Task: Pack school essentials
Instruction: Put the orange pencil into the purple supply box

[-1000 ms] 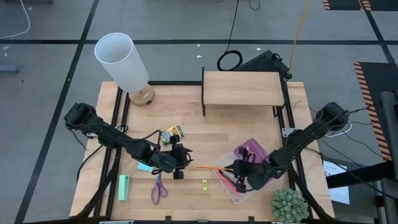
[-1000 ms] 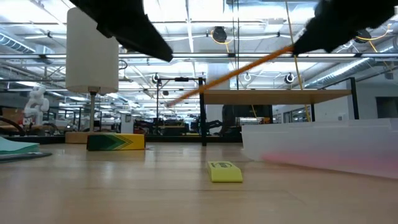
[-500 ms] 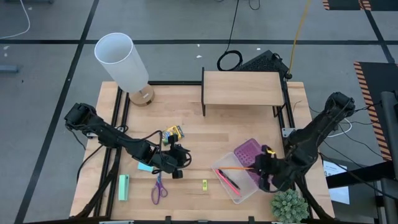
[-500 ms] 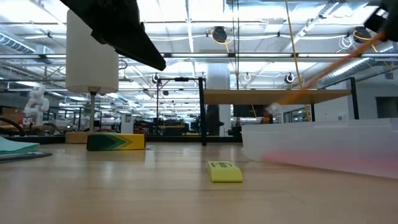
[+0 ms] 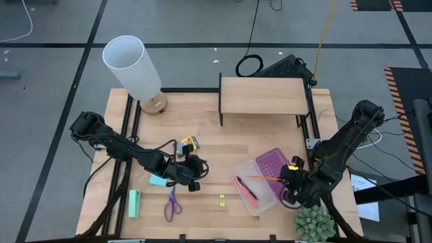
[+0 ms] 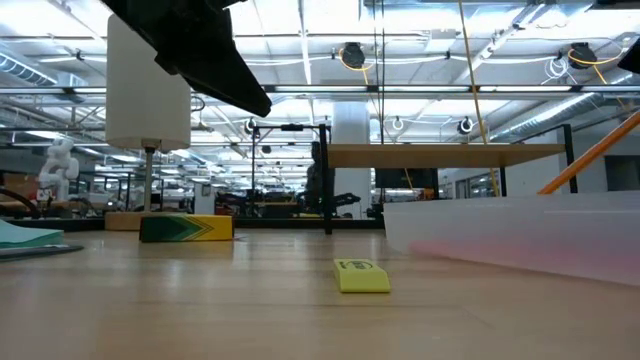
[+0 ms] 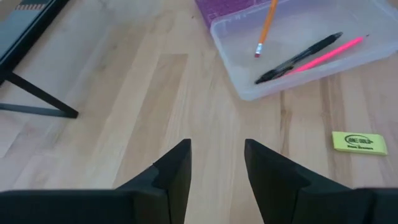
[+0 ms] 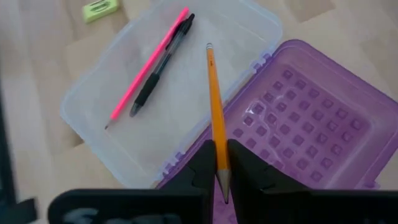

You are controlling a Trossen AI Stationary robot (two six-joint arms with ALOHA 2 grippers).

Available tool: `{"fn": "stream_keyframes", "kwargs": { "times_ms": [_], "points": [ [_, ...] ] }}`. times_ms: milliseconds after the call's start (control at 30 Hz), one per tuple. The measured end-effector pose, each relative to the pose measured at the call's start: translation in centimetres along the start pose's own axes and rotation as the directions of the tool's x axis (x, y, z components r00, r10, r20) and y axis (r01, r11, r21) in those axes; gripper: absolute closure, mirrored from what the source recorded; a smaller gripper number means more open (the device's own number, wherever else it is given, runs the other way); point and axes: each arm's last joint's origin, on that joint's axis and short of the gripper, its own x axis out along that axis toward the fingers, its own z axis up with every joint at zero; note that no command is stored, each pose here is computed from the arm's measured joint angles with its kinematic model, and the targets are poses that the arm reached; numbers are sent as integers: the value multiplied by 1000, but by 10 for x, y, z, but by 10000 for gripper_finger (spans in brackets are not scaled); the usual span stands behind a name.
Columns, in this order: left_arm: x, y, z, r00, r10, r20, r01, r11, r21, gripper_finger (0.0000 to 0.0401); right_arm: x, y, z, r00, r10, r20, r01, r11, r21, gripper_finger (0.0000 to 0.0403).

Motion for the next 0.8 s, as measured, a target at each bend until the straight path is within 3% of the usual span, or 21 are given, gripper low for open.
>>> {"fn": "stream_keyframes", "kwargs": {
  "times_ms": [333, 500, 667, 800],
  "points": [
    [0, 0, 2, 1000, -3, 15, 3, 1000, -5, 249, -4, 3, 4, 1000, 4, 13, -4, 999, 38, 383],
    [0, 0, 3, 1000, -5, 23, 5, 1000, -9, 249, -16, 7, 19, 996, -4, 88, 2, 1000, 18, 383],
    [0, 0, 3, 1000, -8, 30, 9, 1000, -24, 249, -17, 3, 29, 989, -68, 133, 68, 998, -1, 383],
    [1, 0, 3, 1000, -8, 30, 9, 999, -35, 249, -7, 1, 31, 990, -120, 69, 122, 992, -21, 383]
  ]
}}
